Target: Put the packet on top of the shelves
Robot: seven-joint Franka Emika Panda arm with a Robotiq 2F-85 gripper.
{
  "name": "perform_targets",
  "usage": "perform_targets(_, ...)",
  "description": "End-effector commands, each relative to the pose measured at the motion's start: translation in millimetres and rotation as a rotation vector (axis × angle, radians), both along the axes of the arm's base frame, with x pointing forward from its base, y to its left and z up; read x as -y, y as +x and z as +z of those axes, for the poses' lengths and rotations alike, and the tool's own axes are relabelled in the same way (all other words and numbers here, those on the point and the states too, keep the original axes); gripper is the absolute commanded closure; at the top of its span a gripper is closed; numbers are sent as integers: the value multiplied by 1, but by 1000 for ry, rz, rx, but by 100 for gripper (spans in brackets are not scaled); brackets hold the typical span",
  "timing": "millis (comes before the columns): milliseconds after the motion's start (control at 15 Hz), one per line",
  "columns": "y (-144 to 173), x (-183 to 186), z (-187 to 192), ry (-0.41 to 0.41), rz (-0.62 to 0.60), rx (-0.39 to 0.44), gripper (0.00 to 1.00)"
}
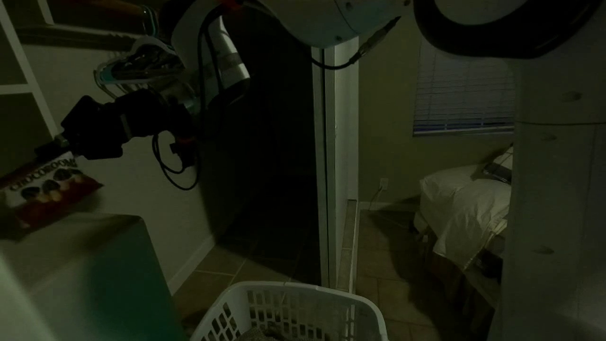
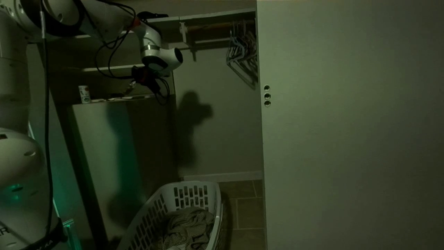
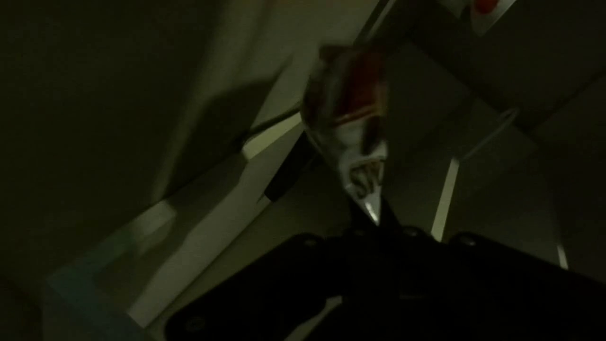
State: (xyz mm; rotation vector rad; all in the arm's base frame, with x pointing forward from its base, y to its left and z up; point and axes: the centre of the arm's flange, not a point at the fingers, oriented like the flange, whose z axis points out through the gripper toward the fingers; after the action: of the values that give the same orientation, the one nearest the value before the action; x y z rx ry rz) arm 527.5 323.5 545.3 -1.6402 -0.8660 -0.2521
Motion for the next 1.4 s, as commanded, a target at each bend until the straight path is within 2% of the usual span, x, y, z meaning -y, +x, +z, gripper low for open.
perform_targets(0, 3, -21, 34, 23, -31, 95, 92)
perform_targets(267, 9, -29, 73, 11, -56, 171, 92)
perform_targets(333, 11, -31, 75, -13, -57, 184, 91)
perform_targets(400, 12, -31, 78, -34, -60, 194, 67)
perform_targets(467, 13, -28, 80, -105, -67, 218, 66)
perform_targets(733, 11, -30, 92, -356, -89, 252, 39)
perform_targets(1067, -12, -56, 103, -640, -143, 209, 4)
perform_targets(1133, -15, -58, 99, -686, -160, 180, 1)
perform_targets(1333, -19, -51, 84, -790, -207, 91, 0)
